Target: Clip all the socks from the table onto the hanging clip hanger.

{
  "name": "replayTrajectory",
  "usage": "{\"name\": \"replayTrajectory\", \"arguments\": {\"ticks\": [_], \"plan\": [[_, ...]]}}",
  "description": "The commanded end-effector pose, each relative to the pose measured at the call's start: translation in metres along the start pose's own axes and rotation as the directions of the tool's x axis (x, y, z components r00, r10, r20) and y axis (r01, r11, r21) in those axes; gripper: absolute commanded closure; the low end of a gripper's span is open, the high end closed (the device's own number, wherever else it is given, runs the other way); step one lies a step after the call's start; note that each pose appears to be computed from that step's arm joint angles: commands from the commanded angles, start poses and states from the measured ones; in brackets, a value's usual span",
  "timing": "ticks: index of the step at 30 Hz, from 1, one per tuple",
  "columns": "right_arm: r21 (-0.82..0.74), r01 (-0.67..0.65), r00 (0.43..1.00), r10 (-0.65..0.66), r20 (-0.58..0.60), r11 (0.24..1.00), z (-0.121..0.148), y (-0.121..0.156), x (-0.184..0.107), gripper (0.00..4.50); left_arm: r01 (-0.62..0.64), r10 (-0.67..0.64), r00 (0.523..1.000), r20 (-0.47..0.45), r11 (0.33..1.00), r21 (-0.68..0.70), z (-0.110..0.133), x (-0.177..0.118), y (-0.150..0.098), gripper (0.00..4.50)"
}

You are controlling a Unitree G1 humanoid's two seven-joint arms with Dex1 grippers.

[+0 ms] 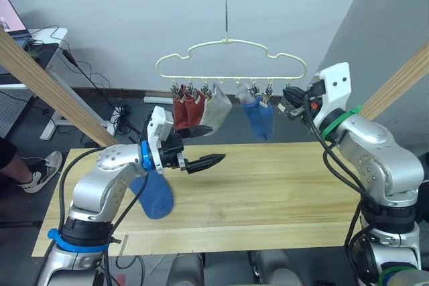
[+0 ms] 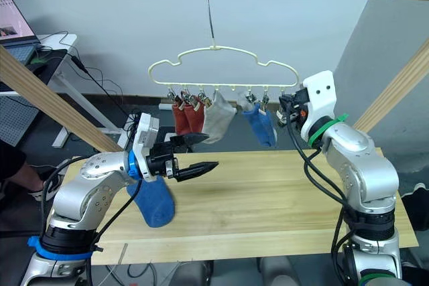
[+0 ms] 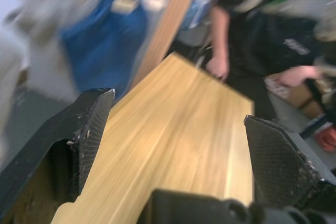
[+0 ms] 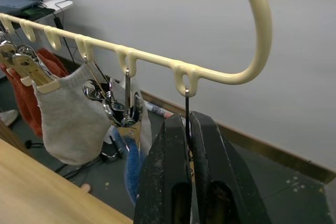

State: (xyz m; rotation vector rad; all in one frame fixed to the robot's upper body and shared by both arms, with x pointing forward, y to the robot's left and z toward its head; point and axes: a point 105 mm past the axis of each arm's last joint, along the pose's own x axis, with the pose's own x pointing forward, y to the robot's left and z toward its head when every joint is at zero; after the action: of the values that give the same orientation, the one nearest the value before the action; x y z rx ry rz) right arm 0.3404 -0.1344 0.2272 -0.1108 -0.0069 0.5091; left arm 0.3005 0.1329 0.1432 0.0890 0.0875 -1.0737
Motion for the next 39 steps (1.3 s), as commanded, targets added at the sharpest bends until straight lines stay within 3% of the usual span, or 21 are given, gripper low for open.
{"name": "replayTrajectory", "arguments": {"ticks": [1, 5, 10, 12, 16, 19, 23, 38, 39], "plan": [[0.01, -0.032, 0.999, 0.032, 0.016, 0.999, 0.016, -0.004, -0.01, 4.48, -0.181, 0.178, 0.982, -0.061, 0.983, -0.041, -0.018, -0.015, 0.022, 0.0], [0.056, -0.073, 0.997, 0.073, 0.003, 0.996, 0.023, -0.005, -0.012, 4.48, -0.424, 0.401, 0.899, -0.179, 0.899, -0.115, -0.048, -0.038, 0.046, 0.0], [0.072, -0.067, 0.998, 0.067, 0.004, 0.995, 0.027, -0.008, -0.01, 4.48, -0.665, 0.615, 0.725, -0.31, 0.742, -0.084, -0.07, -0.074, 0.066, 0.0], [0.075, -0.065, 0.998, 0.065, 0.005, 0.995, 0.027, -0.008, -0.01, 4.48, -0.724, 0.661, 0.659, -0.358, 0.686, -0.066, -0.078, -0.089, 0.068, 0.0], [0.08, -0.062, 0.998, 0.061, 0.01, 0.995, 0.028, -0.009, -0.008, 4.48, -0.763, 0.682, 0.59, -0.432, 0.645, -0.025, -0.091, -0.106, 0.063, 0.0], [0.081, -0.06, 0.998, 0.059, 0.011, 0.995, 0.028, -0.01, -0.007, 4.48, -0.76, 0.662, 0.58, -0.474, 0.649, -0.024, -0.101, -0.108, 0.055, 0.0], [0.083, -0.058, 0.998, 0.057, 0.013, 0.995, 0.029, -0.011, -0.006, 4.48, -0.803, 0.69, 0.514, -0.51, 0.596, -0.002, -0.113, -0.12, 0.057, 0.0], [0.106, -0.061, 0.998, 0.061, 0.005, 0.992, 0.025, -0.003, -0.006, 4.48, -0.749, 0.617, 0.532, -0.58, 0.662, 0.016, -0.145, -0.117, 0.061, 0.0], [0.107, -0.059, 0.998, 0.059, 0.006, 0.993, 0.025, -0.004, -0.006, 4.49, -0.739, 0.604, 0.54, -0.586, 0.673, 0.013, -0.148, -0.115, 0.059, 0.18]]}}
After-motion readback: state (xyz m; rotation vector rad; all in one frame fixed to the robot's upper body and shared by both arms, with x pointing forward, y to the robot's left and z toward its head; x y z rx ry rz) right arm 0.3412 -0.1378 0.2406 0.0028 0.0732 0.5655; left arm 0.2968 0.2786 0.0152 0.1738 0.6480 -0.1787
